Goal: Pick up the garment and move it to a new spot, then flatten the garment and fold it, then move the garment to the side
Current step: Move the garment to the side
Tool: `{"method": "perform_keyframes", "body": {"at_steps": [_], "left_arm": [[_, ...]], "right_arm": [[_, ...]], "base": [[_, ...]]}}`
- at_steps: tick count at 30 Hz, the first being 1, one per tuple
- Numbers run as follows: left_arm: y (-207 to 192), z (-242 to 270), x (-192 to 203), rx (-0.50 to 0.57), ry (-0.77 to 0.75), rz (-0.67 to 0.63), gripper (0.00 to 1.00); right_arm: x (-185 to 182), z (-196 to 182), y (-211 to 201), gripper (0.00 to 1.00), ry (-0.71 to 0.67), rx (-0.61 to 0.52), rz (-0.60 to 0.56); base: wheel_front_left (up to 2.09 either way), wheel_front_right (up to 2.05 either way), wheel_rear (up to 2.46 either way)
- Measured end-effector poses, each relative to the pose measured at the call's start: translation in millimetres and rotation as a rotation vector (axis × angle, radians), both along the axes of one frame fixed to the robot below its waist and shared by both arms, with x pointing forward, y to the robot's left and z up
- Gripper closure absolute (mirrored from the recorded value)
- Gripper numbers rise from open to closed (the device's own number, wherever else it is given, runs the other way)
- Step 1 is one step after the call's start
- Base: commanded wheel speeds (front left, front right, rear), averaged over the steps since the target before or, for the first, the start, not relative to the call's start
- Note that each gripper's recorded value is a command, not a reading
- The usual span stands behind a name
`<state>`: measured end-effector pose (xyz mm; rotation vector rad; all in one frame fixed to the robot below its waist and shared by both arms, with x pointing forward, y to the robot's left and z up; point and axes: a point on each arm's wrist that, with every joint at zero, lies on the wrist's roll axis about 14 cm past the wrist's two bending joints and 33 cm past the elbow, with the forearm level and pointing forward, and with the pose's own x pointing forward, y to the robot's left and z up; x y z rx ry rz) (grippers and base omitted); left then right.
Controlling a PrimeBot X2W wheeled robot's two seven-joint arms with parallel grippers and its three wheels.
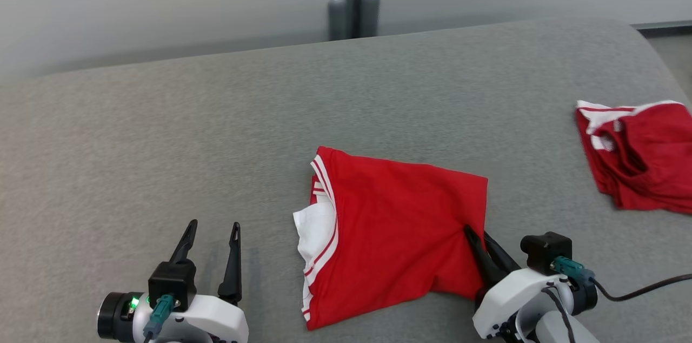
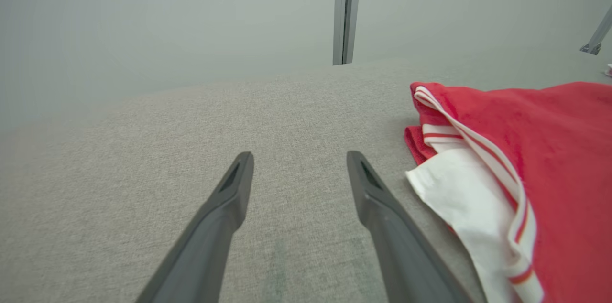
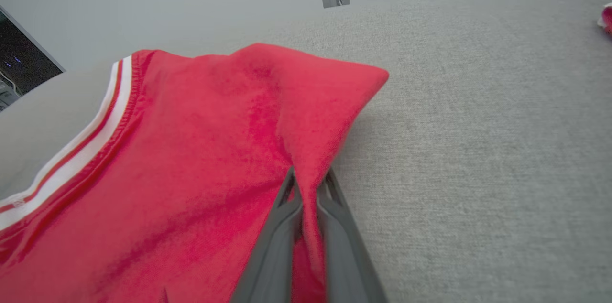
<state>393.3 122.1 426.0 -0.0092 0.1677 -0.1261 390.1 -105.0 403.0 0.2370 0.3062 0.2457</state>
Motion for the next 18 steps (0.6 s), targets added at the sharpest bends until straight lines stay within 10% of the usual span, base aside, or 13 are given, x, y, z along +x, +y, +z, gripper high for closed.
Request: {"method": "perform_keyframes", "body": {"at_steps": [18], "left_arm": [[-156.9,4.4,28.7,-0.042,-0.034,-0.438,0.0]], "right_arm": [[-65.5,20.5,-128.8,1.0,-0.041,-0.014,-0.417]], "base": [[0.0,0.0,0.0]]}}
